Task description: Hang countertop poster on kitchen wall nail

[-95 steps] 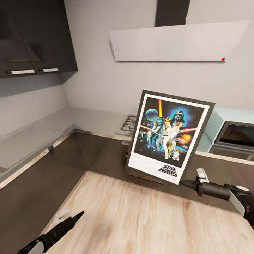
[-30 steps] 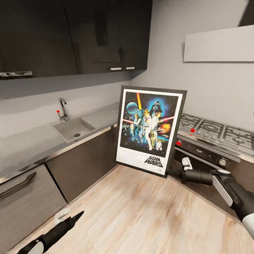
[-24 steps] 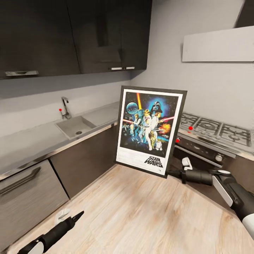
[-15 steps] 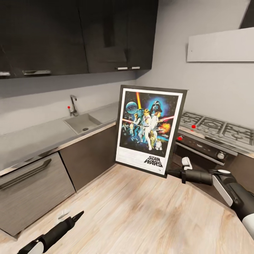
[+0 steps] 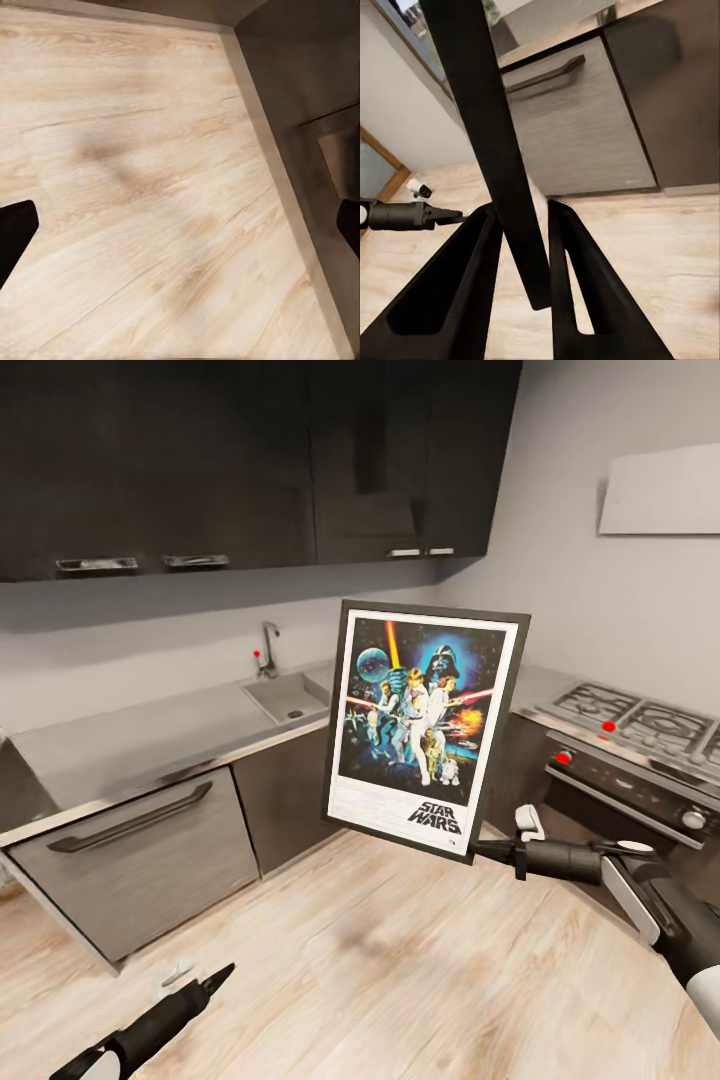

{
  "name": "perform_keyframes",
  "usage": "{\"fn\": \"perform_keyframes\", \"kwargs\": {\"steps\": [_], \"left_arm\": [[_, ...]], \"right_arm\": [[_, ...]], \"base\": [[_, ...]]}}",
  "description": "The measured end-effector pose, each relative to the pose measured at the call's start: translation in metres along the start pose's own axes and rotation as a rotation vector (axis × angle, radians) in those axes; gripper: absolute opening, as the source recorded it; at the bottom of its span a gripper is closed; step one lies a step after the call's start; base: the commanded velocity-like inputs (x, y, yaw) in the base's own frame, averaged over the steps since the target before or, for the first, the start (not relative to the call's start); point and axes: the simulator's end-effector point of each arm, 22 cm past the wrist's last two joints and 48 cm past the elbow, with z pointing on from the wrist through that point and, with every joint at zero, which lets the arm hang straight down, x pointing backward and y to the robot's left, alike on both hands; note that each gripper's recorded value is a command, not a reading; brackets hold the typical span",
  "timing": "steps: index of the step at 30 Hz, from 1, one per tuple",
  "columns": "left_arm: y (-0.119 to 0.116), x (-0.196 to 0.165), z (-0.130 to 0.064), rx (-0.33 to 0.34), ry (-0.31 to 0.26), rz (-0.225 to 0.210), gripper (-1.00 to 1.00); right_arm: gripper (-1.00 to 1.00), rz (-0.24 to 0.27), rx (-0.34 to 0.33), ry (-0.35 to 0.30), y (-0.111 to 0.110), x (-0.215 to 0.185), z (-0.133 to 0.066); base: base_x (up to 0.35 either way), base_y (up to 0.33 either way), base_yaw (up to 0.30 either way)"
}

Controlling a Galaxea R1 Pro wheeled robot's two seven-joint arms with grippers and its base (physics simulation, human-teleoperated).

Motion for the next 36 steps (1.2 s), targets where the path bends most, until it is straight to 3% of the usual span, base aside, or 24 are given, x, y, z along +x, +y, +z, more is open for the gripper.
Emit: {"fn": "perform_keyframes", "kwargs": {"steps": [11, 21, 36], "left_arm": [[0.0046, 0.0039, -0.0008, -0.011, 0.005, -0.004, 1.0], [0.0057, 0.0033, -0.0008, -0.013, 0.0, -0.001, 1.0], [0.0064, 0.0029, -0.0011, -0.015, -0.002, -0.003, 1.0]], "right_arm": [[-1.0, 0.004, 0.002, 0.002, -0.0014, 0.0023, 0.0005], [-1.0, 0.006, 0.002, 0.003, -0.0021, 0.0032, 0.0007], [-1.0, -0.01, -0.006, 0.005, 0.0042, 0.004, 0.0024]], "base": [[-0.126, 0.107, 0.277], [-0.118, 0.228, 0.118], [-0.032, 0.186, 0.275]]}}
